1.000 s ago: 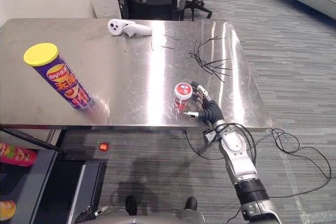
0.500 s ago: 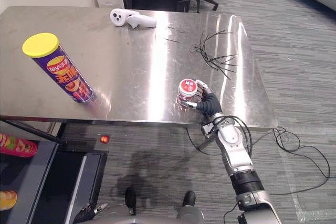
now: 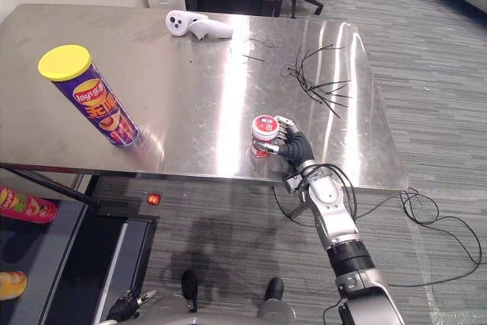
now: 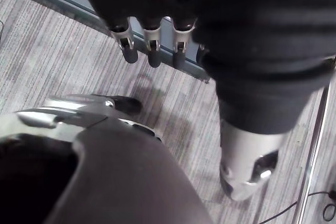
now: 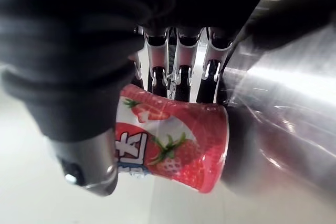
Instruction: Put the gum and the chips on the shelf.
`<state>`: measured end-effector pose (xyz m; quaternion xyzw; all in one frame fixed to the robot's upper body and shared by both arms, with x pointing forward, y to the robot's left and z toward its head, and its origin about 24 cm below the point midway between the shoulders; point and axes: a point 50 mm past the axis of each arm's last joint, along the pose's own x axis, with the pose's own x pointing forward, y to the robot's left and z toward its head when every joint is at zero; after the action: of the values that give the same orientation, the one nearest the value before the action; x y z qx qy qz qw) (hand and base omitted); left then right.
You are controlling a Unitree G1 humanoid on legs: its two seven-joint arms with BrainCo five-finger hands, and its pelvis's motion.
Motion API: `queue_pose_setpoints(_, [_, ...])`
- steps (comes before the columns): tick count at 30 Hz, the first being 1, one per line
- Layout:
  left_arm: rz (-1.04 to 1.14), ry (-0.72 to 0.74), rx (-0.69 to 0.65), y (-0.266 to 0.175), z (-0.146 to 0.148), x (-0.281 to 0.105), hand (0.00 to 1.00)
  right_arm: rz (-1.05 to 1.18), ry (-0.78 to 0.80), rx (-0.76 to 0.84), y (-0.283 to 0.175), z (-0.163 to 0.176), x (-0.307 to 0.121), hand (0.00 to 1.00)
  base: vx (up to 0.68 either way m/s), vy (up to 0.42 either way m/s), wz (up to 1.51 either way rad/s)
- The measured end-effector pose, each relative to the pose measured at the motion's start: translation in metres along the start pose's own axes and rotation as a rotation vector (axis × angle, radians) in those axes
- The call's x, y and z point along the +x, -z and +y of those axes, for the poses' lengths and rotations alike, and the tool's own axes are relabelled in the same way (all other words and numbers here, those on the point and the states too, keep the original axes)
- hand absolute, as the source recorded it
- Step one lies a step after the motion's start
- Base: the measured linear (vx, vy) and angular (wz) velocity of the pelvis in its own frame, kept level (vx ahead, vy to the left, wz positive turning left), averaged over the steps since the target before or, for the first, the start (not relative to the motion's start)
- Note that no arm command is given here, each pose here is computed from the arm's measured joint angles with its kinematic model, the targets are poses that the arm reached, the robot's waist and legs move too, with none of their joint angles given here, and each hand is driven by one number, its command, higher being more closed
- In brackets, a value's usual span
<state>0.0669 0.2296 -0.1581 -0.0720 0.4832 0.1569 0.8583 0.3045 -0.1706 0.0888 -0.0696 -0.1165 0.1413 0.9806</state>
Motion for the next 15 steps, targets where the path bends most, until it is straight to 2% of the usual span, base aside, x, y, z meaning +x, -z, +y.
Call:
queue_pose_setpoints(5, [-0.014,-0.004,-0.003,-0.003,0.001,0.001,0.0,-0.01,0.007,0.002,-0.003,0.0,0.0,1.0,0.0,0.0,0.0])
queue_pose_setpoints(11, [-0.035,-0.015,-0.026,-0.008,0.003,0.001,0.0,-0.203,0.104,-0.033,-0.049,-0.023,-0.005,1.0,0.0,0.0,0.0])
queue_pose_setpoints(15, [-0.039,-0.023,-0.019,-0.009,0.006,0.0,0.0,-0.244,0.105,-0.068,-0.06,-0.028,-0.016,1.0,-0.02,-0.011,0.03])
